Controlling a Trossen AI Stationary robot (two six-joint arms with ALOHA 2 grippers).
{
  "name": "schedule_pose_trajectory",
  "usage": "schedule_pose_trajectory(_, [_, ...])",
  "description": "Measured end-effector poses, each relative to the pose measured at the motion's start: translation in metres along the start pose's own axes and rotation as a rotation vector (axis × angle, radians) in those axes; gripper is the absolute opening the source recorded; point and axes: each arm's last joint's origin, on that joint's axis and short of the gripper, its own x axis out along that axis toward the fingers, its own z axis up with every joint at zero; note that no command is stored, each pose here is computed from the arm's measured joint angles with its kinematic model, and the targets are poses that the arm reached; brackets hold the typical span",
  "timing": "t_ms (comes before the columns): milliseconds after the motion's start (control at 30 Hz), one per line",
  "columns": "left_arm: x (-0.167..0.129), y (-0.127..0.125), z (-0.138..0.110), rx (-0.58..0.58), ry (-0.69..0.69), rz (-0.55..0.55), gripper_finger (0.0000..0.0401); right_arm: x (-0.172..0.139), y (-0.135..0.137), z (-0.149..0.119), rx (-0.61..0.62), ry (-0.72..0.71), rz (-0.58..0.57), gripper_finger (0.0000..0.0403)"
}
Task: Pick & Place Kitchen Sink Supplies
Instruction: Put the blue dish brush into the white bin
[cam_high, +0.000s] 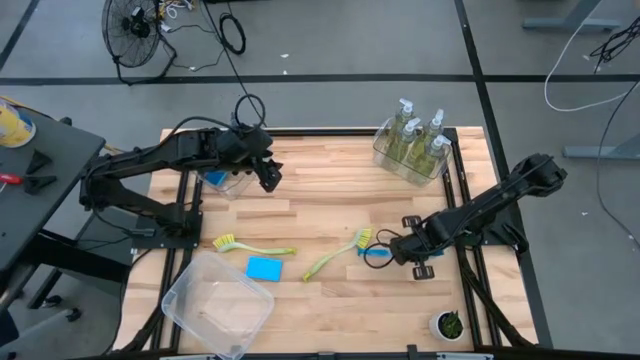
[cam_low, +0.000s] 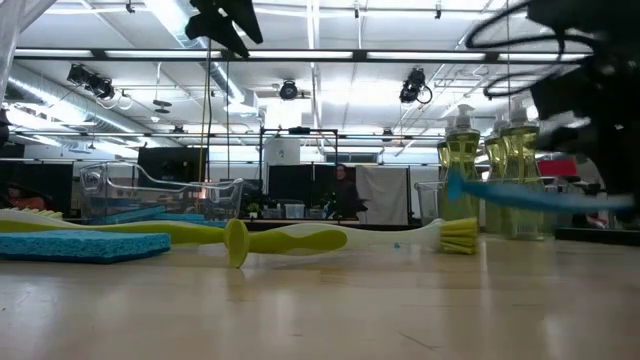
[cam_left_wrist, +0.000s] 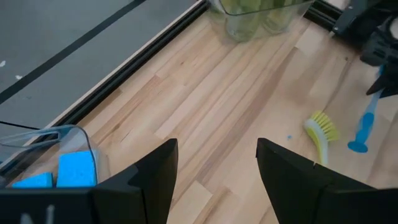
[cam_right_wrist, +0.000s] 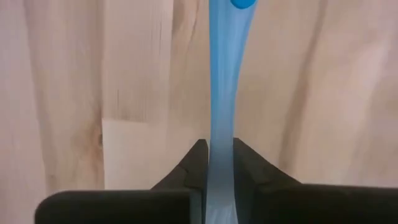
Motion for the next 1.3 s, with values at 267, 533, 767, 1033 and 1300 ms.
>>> schedule_pose_trajectory(267, [-0.014,0.003,0.003,-0.011,-0.058,-0.032,0.0222,-0.046,0.001,0.029,0.04,-0.094,0.011,0.0035])
schedule_pose_trajectory(533, [-0.022,0.001,0.005,-0.001,-0.091,-0.103,0.0222,-0.094,-0.01,0.058,0.135,-0.264,0.015,0.0035])
schedule_pose_trajectory(767, [-0.032,-0.004,0.018,0.04,-0.237,-0.22,0.0222,-0.13,-0.031,0.076,0.255,-0.416,-0.028,0.0035])
schedule_pose_trajectory(1033, [-0.039,-0.006,0.03,0.061,-0.377,-0.265,0.0222,-0.159,-0.051,0.101,0.369,-0.701,0.016,0.0034])
schedule_pose_trajectory(1300, [-0.043,0.0,0.045,-0.017,-0.517,-0.266,0.0222,-0.182,-0.067,0.12,0.465,-1.035,-0.124,0.0034])
